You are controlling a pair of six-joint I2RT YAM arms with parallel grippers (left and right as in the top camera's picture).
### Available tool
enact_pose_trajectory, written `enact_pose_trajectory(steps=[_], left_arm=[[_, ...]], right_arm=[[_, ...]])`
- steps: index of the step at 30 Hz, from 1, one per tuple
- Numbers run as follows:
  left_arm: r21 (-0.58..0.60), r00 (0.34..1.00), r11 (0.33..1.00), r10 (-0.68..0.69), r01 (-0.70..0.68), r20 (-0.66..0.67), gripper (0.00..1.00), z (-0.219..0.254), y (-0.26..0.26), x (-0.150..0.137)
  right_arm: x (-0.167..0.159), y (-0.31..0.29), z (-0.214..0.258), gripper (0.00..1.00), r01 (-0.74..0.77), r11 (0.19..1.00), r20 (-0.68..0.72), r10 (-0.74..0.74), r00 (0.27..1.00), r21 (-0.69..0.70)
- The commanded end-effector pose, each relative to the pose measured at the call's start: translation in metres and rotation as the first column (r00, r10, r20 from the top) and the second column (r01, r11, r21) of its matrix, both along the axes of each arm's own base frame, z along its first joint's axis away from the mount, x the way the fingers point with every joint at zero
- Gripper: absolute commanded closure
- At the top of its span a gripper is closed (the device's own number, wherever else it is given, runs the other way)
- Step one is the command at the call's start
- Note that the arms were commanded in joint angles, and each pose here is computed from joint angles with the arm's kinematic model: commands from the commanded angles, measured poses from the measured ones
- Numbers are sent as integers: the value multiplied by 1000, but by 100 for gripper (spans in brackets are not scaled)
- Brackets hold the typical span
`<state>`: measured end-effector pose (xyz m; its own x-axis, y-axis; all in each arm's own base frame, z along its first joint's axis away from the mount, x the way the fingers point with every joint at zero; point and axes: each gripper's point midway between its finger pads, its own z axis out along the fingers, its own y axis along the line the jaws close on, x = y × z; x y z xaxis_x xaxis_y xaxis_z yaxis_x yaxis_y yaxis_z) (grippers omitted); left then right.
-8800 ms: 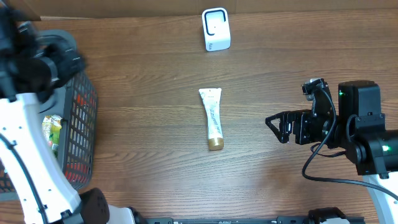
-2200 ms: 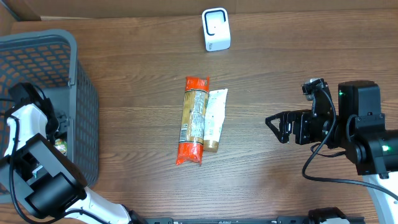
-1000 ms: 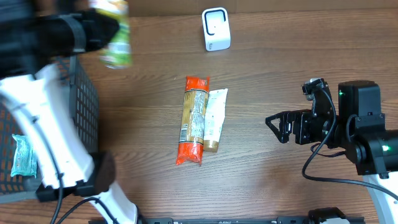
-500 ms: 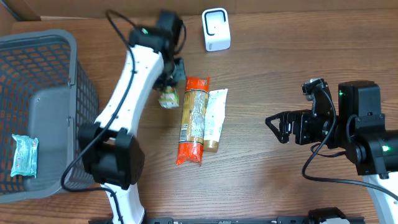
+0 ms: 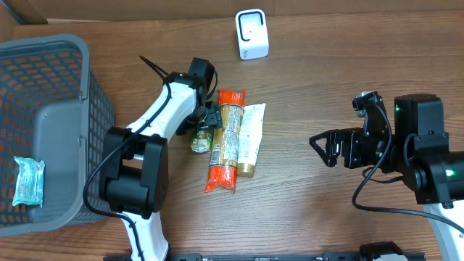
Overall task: Scan the item barcode
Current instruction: 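Place the yellow pouch left of the spaghetti pack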
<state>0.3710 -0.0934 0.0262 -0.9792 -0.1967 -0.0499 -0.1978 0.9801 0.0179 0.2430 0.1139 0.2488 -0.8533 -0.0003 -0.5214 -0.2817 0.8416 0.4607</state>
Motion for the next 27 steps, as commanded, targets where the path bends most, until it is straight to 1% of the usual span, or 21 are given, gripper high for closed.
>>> enact_pose_trajectory(steps=[1, 4, 5, 7, 9, 10, 11, 13, 15, 17, 19, 20, 21, 23, 27], left_arm=[[-83, 992, 995, -47, 57, 120, 18, 61, -19, 27], [-100, 968, 991, -62, 88, 241, 19, 127, -24, 47], [-102, 951, 990, -67, 102, 301, 19, 159, -24, 52], [-86, 920, 991, -64, 104, 387, 19, 209, -20, 55], [-58, 883, 995, -48, 85, 466, 18, 260, -8, 49], [-41, 866, 997, -38, 67, 498, 18, 284, 2, 41], [-33, 858, 998, -29, 53, 513, 19, 296, 9, 36], [2, 840, 1000, 1, -2, 543, 19, 325, 34, 16], [30, 833, 997, 45, -73, 551, 19, 341, 62, -5], [63, 826, 978, 134, -200, 547, 18, 352, 103, -33], [70, 813, 965, 173, -253, 557, 17, 359, 130, -47], [66, 798, 951, 213, -301, 564, 17, 362, 147, -56], [70, 774, 923, 275, -379, 570, 17, 365, 173, -70], [77, 747, 880, 348, -469, 566, 18, 365, 208, -89], [62, 724, 821, 461, -568, 513, 20, 350, 257, -118]], right_arm=[[2, 1, 11, 0, -8, 1000, 40, 8, 999, -1], [2, 1, 11, 0, -8, 1000, 40, 8, 999, -1], [2, 1, 11, 0, -8, 1000, 40, 8, 999, -1], [2, 1, 11, 0, -8, 1000, 40, 8, 999, -1], [2, 1, 11, 0, -8, 1000, 40, 8, 999, -1], [2, 1, 11, 0, -8, 1000, 40, 8, 999, -1], [2, 1, 11, 0, -8, 1000, 40, 8, 999, -1], [2, 1, 11, 0, -8, 1000, 40, 8, 999, -1], [2, 1, 11, 0, -8, 1000, 40, 8, 999, -1], [2, 1, 11, 0, -8, 1000, 40, 8, 999, -1], [2, 1, 11, 0, -8, 1000, 40, 8, 999, -1], [2, 1, 11, 0, -8, 1000, 40, 8, 999, -1], [2, 1, 11, 0, -8, 1000, 40, 8, 999, -1], [2, 1, 11, 0, -8, 1000, 40, 8, 999, -1], [2, 1, 11, 0, -8, 1000, 40, 8, 999, -1]])
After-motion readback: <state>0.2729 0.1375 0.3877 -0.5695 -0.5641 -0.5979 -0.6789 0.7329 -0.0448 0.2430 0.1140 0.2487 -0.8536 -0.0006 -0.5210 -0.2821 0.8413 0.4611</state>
